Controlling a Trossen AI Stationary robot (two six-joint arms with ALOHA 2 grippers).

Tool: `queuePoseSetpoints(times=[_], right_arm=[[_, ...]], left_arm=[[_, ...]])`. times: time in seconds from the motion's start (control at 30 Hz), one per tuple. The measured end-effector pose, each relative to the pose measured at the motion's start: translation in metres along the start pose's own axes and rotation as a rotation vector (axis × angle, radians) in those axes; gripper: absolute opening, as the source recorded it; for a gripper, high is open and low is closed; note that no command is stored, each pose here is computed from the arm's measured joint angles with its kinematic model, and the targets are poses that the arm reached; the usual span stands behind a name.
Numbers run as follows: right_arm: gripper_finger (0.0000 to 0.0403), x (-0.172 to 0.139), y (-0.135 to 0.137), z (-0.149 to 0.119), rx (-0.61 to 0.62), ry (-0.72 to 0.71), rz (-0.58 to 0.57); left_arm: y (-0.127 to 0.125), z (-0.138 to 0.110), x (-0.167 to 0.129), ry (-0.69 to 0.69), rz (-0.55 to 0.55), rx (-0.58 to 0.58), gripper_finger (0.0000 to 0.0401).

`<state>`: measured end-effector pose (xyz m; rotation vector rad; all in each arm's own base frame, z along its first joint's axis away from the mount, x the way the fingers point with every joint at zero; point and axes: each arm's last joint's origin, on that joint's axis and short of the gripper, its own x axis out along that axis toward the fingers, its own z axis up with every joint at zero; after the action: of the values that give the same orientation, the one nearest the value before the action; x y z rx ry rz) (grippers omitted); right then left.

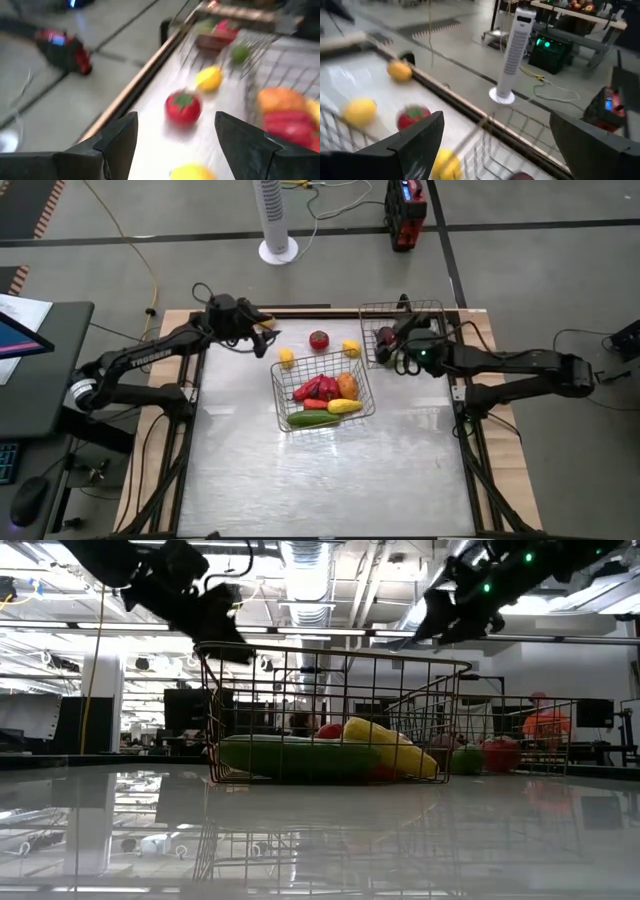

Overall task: Sort produce into baskets
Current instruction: Put the yellow lemon into the right wire basket

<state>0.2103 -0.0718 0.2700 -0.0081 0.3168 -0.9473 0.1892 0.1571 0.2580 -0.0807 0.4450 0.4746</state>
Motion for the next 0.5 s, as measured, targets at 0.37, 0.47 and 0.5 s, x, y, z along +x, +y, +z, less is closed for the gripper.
queuePoseSetpoints(times=[0.37,0.47,0.5], right_arm=[[0.0388,-0.003,-0.003,-0.002,-0.015,0.021,0.016],[0.0388,-0.009,-0.001,0.001,-0.008,0.000,0.041],[0.0388,-0.010,-0.001,0.002,-0.006,-0.005,0.047]], left_arm=[[0.034,-0.017,0.008,0.123,0.373,-0.105,0.0252],[0.041,-0.027,0.022,0.186,0.388,-0.054,0.0252],[0.044,-0.031,0.026,0.207,0.398,-0.040,0.0252]])
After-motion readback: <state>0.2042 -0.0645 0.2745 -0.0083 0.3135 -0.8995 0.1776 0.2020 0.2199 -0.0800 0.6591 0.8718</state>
